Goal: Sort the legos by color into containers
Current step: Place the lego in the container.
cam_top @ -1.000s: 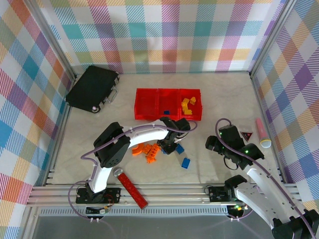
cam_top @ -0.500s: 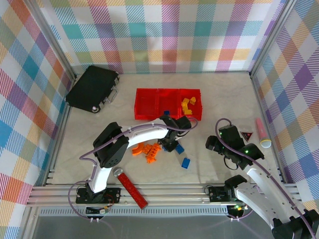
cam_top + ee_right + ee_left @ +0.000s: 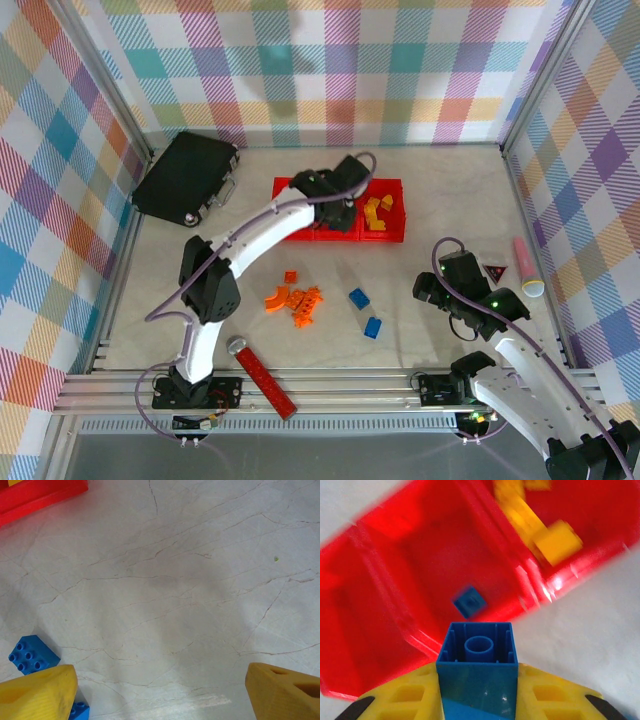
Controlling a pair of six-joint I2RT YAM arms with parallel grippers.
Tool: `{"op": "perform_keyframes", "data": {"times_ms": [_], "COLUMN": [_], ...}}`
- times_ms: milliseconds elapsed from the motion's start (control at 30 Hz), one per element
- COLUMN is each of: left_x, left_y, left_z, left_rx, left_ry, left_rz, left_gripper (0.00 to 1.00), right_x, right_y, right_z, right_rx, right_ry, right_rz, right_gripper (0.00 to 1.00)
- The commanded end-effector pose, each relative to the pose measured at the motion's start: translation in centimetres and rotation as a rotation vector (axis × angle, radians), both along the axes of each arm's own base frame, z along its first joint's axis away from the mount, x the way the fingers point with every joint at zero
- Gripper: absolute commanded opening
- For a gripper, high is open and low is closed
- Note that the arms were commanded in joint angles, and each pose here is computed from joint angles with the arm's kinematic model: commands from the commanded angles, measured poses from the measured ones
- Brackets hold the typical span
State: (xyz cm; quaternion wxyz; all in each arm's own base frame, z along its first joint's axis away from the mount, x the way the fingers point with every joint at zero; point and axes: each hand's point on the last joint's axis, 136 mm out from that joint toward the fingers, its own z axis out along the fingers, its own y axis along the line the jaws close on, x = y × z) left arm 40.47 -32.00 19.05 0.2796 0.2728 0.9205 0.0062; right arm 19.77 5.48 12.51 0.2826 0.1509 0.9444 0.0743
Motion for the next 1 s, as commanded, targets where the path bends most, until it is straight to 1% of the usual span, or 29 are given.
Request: {"op": "perform_keyframes", "data": {"times_ms": [0,100,200,300,433,533,633,767,867,967], "left_x": [3.3,5.7,7.4,8.3,8.5,8.5,8.6,8.8,9.0,8.9], "left_y": [1.4,1.4,0.9,0.6,-0.3,-0.7,-0.8,-0.6,-0.6,-0.6], "left_z": [-1.2,-1.8,-2.7,-4.0,-5.2,-5.7,-5.9,-5.5,-4.5,-2.5], "left_rx": [0.015,-0.016,-0.04,-0.075,-0.107,-0.128,-0.137,-0.136,-0.142,-0.164], "left_ry": [0.013,0.003,-0.013,0.018,0.042,0.05,0.05,0.033,0.01,-0.016], "left_rz": [0.08,0.121,0.12,0.121,0.112,0.113,0.121,0.13,0.124,0.114], "left_gripper": [0.26,0.26,0.28,0.28,0.29,0.33,0.41,0.47,0.53,0.57], "right_x": [0.0,-0.1,-0.3,-0.4,-0.5,-0.5,-0.5,-0.5,-0.4,-0.4], "right_y": [-0.3,-0.3,-0.2,-0.2,-0.2,-0.2,-0.1,-0.2,-0.3,-0.4], "right_z": [0.0,0.1,0.3,0.4,0.2,0.1,0.2,0.2,0.4,0.6], "right_rx": [-0.008,-0.001,0.008,0.016,0.018,0.02,0.018,0.017,0.016,0.016], "right_ry": [0.001,0.002,0.001,0.0,0.004,0.009,0.008,0.007,-0.003,-0.011], "right_rz": [-0.012,-0.013,-0.015,-0.015,-0.021,-0.021,-0.016,-0.019,-0.021,-0.025], "right_gripper": [0.88,0.88,0.88,0.88,0.87,0.88,0.88,0.88,0.88,0.88]}}
